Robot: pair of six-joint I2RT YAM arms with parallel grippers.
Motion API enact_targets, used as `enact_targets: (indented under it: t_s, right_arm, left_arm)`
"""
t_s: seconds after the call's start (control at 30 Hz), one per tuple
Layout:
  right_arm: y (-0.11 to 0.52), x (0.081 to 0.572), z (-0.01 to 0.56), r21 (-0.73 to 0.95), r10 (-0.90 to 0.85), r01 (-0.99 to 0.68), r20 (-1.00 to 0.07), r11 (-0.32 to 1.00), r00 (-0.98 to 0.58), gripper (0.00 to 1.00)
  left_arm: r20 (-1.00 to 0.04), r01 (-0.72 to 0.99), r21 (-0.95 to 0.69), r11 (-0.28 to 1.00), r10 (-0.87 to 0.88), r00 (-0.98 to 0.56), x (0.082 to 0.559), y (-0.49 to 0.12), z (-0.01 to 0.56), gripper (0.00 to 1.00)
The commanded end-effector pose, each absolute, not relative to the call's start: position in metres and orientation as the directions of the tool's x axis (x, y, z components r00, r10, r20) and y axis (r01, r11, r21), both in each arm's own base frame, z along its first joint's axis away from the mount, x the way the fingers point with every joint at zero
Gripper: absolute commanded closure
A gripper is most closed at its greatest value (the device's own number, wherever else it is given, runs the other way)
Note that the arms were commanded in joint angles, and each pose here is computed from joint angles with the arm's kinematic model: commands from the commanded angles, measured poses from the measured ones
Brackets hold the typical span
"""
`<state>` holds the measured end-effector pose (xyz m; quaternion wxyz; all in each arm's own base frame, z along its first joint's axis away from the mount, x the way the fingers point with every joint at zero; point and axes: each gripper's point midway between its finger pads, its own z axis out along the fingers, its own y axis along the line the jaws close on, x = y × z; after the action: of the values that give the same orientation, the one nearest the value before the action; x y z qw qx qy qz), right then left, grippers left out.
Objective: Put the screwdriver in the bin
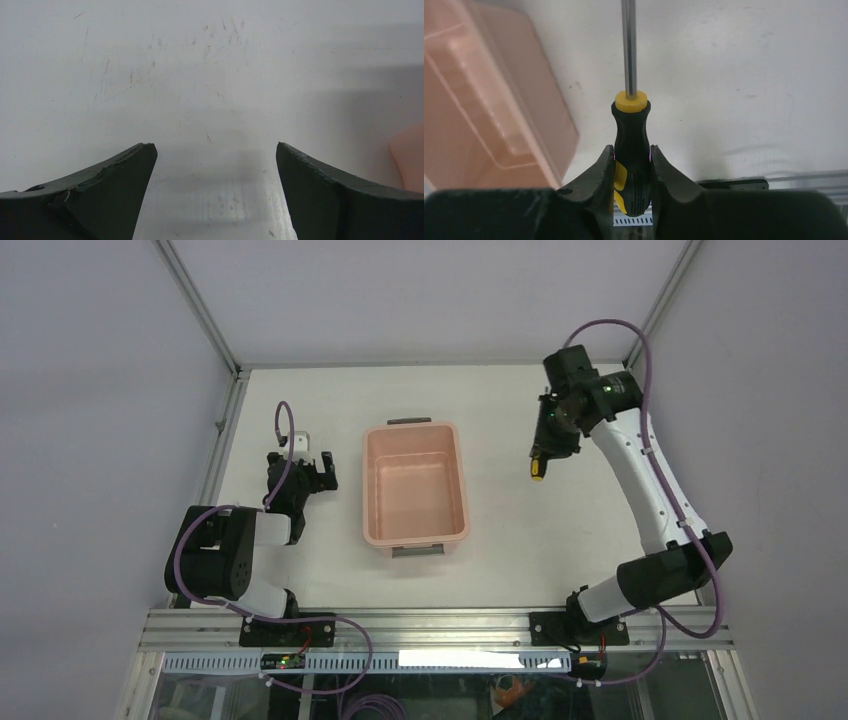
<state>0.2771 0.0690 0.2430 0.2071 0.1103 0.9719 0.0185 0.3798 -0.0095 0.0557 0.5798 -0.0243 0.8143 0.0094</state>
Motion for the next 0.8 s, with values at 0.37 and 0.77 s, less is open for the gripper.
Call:
enact_targets:
  t_s: [0.37, 0.77]
  right_arm:
    - [0.335, 0.272, 0.201, 0.140, -0.150, -0.241, -0.470, 0.960, -0.870, 1.00]
    - [0.344, 0.254, 0.069, 0.037, -0.158, -0.179, -0.331, 0.983, -0.930, 1.00]
  left_arm:
    - [-0.969, -0.037, -0.033, 0.999, -0.041, -0.244, 0.394, -0.011, 0.080, 0.01]
    - [-0.969, -0.038, -0.032, 0.999, -0.041, -0.245, 0.394, -0.011, 0.080, 0.01]
